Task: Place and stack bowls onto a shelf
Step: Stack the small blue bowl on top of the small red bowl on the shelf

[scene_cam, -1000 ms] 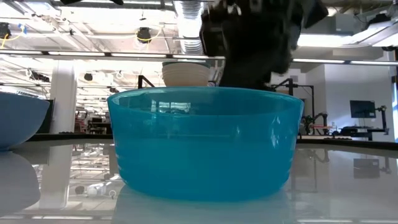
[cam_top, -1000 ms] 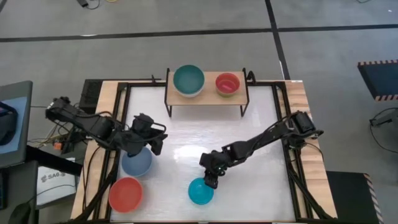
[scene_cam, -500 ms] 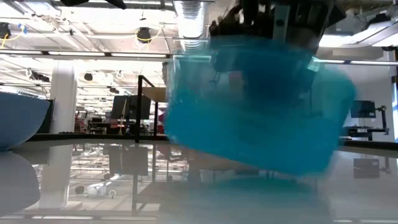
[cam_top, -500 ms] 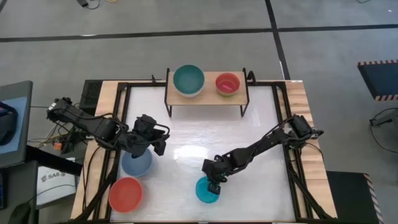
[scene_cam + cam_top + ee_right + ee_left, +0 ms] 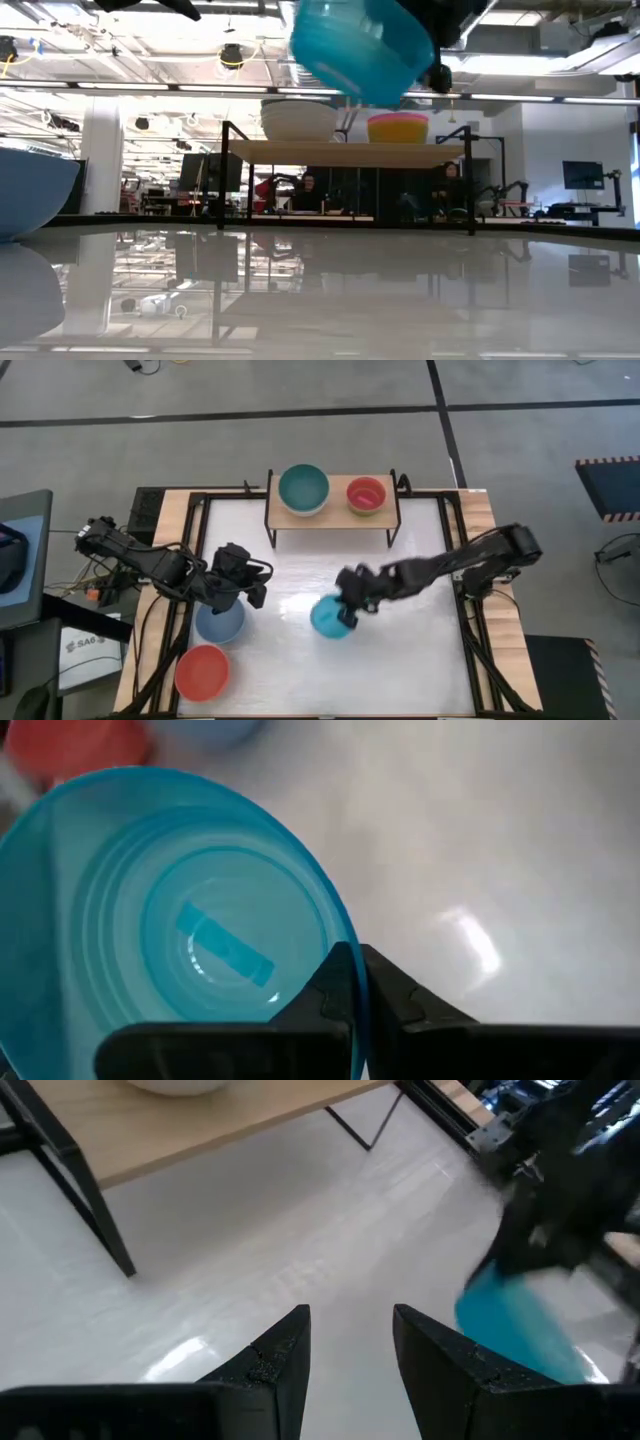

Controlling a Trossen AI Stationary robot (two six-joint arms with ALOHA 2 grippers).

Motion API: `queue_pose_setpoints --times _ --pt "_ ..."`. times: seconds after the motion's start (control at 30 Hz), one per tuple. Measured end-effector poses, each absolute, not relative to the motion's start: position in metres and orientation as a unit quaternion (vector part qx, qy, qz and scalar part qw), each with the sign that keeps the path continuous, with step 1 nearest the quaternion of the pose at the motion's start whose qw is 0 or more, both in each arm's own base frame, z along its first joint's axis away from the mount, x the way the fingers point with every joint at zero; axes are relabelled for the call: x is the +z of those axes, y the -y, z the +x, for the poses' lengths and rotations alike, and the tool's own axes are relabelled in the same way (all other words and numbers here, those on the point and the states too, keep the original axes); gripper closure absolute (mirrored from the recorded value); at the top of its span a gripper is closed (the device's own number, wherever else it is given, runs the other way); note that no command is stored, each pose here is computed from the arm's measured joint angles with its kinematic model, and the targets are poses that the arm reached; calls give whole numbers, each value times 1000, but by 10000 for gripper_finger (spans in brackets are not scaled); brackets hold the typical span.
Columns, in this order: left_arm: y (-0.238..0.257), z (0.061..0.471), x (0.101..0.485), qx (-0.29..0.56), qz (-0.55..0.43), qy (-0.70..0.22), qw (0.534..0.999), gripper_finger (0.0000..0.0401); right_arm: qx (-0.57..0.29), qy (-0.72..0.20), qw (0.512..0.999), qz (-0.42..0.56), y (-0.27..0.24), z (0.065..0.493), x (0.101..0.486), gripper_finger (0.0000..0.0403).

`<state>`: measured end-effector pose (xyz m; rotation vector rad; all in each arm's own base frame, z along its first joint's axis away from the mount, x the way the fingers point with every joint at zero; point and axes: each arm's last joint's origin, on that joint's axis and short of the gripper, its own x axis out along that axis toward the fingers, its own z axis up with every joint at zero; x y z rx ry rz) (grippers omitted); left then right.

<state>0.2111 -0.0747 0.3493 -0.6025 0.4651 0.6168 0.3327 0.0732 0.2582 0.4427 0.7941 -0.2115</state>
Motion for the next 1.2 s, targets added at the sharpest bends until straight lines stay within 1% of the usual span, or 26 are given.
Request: queue_pose_setpoints --times 0.13,0.27,0.37,0.47,0.6,0.73,0.87,1.0,1.1,1.2 --pt "74 210 349 306 -280 -222 882 273 -172 -316 910 205 -33 313 296 362" --pt "72 208 347 316 -265 -232 881 273 -272 -245 912 186 15 288 329 367" --pt "70 206 345 324 -256 -242 878 273 -351 -196 898 180 51 272 344 376" --pt "67 206 344 331 -250 -246 876 273 -410 -172 875 194 87 258 350 373" --pt "63 207 344 335 -234 -252 878 273 -474 -175 834 221 127 241 344 363" --pt "59 208 344 336 -214 -261 879 273 -482 -201 806 278 159 229 331 367" --pt "54 209 343 336 -201 -275 878 273 -463 -212 802 313 174 228 323 360" --pt "47 210 343 344 -190 -282 875 273 -450 -212 806 321 179 229 321 323" --pt "40 211 342 350 -181 -289 873 273 -456 -219 796 333 182 225 318 284" --pt "32 213 342 348 -178 -304 869 273 -458 -219 796 330 183 223 319 245"
